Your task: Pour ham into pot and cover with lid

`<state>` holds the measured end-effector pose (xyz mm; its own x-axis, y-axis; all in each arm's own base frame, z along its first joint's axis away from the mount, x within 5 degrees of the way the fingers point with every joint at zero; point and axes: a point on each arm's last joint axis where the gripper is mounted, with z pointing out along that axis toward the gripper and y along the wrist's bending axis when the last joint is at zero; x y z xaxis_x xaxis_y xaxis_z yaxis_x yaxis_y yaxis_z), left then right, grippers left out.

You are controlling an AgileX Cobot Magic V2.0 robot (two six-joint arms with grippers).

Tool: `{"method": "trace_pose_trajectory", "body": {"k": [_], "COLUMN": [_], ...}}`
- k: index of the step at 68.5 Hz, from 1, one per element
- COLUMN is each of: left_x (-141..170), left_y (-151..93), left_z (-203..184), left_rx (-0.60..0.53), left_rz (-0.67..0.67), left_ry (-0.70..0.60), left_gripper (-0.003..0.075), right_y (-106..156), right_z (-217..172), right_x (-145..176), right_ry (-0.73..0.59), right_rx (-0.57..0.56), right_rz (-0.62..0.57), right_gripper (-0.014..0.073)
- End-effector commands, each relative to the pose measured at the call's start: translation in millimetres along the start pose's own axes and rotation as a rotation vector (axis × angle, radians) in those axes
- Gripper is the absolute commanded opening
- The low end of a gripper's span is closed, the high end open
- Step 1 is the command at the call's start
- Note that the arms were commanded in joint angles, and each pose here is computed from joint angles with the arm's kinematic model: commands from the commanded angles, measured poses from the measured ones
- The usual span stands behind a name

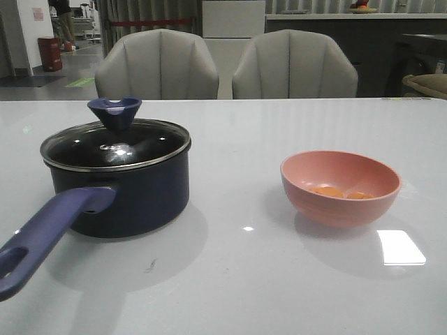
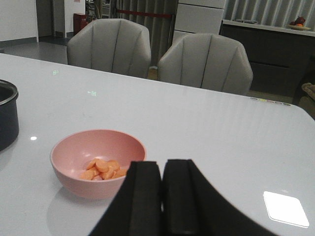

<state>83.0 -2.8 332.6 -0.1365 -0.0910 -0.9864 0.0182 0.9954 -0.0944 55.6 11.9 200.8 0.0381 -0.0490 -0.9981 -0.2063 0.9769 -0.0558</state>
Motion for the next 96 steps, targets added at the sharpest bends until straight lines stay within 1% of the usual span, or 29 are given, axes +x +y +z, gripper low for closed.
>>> {"method": "trace_pose_trajectory", "body": {"k": [1,20,27,33,36,37,38,39,44,47,50,60,69,76,83,96], "left_x": [-14.5,-11.9,-11.7,-10.8,-10.4,-10.2,-10.2,-10.2,-10.5,-11.0,-11.5,-11.2,-11.7,-13.5,-19.9,-38.2], "left_y": [-1.4,-0.9,-0.9,-0.6,-0.6,-0.6,-0.6,-0.6,-0.6,-0.6,-0.6,-0.6,-2.0,-2.3,-3.8,-13.2], "left_z": [6.7,15.0,15.0,15.0,15.0,15.0,15.0,15.0,15.0,15.0,15.0,15.0,15.2,16.8,22.7,49.4], "left_rx": [0.009,0.005,0.004,0.001,0.001,0.001,0.001,0.001,0.001,0.001,0.001,0.002,0.017,0.017,0.021,0.065], "left_rz": [-0.050,-0.051,-0.049,-0.039,-0.039,-0.039,-0.039,-0.039,-0.039,-0.039,-0.039,-0.041,-0.090,-0.089,-0.081,-0.046], "left_ry": [-0.045,-0.006,-0.004,0.006,0.010,0.012,0.012,0.012,0.009,0.004,-0.002,0.002,-0.007,0.008,0.073,0.279], "left_gripper": [0.0134,0.0137,0.0177,0.0266,0.0341,0.0377,0.0390,0.0428,0.0557,0.0603,0.0626,0.0625,0.0625,0.0625,0.0625,0.0625], "right_y": [-1.1,-1.1,-1.1,-1.1,-1.1,-1.1,-1.1,-1.1,-1.1,-1.1,-1.1,-1.1,-1.1,-1.1,-1.1,-1.1], "right_z": [-2.3,-2.3,-2.3,-2.3,-2.3,-2.3,-2.3,-2.3,-2.3,-2.3,-2.3,-2.3,-2.3,-2.3,-2.3,-2.3], "right_x": [-10.6,-10.6,-10.6,-10.6,-10.6,-10.6,-10.6,-10.6,-10.6,-10.6,-10.6,-10.6,-10.6,-10.6,-10.6,-10.6], "right_ry": [-0.110,-0.110,-0.110,-0.110,-0.110,-0.110,-0.110,-0.110,-0.110,-0.110,-0.110,-0.110,-0.110,-0.110,-0.110,-0.110], "right_rx": [0.015,0.015,0.015,0.015,0.015,0.015,0.015,0.015,0.015,0.015,0.015,0.015,0.015,0.015,0.015,0.015], "right_rz": [-0.011,-0.011,-0.011,-0.011,-0.011,-0.011,-0.011,-0.011,-0.011,-0.011,-0.011,-0.011,-0.011,-0.011,-0.011,-0.011], "right_gripper": [0.0150,0.0150,0.0150,0.0150,0.0150,0.0150,0.0150,0.0150,0.0150,0.0150,0.0150,0.0150,0.0150,0.0150,0.0150,0.0150]}}
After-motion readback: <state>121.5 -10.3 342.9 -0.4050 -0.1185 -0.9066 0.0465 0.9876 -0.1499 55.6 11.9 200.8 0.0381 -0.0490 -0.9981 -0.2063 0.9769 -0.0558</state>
